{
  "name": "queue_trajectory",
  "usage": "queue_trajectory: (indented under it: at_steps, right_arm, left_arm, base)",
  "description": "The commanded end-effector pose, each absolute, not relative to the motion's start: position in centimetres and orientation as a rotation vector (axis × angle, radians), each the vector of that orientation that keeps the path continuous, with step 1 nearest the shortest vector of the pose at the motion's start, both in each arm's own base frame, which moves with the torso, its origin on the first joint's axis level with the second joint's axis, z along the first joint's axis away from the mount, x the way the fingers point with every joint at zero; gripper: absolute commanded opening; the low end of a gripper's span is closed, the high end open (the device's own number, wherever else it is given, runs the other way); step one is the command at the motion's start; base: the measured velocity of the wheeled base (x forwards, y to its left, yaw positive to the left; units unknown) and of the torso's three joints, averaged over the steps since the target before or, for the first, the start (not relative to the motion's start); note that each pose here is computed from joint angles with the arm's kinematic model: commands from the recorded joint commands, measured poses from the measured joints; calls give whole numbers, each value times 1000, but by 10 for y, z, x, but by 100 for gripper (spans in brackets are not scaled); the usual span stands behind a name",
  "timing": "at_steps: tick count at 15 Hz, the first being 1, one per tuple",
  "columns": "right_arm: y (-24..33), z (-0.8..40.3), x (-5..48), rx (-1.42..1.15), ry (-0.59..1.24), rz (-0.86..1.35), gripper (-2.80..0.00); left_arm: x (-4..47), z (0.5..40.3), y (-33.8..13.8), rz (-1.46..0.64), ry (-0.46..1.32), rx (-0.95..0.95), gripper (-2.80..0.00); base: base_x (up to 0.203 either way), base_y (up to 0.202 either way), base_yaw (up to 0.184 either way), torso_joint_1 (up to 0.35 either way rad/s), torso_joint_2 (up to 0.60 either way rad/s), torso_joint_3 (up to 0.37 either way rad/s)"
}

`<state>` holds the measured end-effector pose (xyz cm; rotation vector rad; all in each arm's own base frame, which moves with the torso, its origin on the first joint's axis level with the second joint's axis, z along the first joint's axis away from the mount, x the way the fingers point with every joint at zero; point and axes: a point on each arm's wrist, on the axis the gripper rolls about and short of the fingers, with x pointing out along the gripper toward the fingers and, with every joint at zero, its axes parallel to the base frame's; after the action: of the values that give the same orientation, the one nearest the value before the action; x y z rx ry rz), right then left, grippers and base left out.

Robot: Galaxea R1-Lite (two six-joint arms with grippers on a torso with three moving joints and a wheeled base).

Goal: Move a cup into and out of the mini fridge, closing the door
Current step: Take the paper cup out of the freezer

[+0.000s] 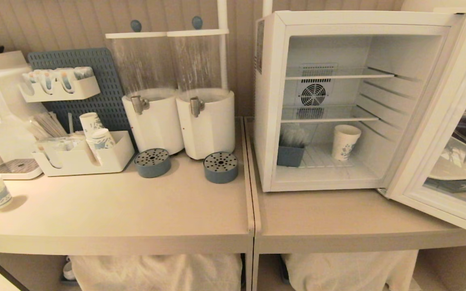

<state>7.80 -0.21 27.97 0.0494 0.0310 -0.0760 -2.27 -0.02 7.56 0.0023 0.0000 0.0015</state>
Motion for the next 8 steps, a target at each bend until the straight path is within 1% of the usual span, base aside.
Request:
queue_trajectory:
  at_steps: [1,4,6,8]
  right_arm:
    - [-3,238,190,36,258,-80,-280]
    - [-3,167,274,5,330,-75,-280]
    - [-3,115,310,-24,333,-63,-280]
    - [-2,63,335,-77,326,-43,-280]
  left_arm:
    - [-23,75,0,2,1,3,-280]
    - [-23,75,0,2,1,2,-280]
    - [-23,76,0,2,0,2,-280]
    - [-23,76,0,2,0,-1,-280]
  base:
    - [0,0,0,0,0,0]
    - [0,0,0,0,0,0]
    - [0,0,0,0,0,0]
    - [0,0,0,0,0,0]
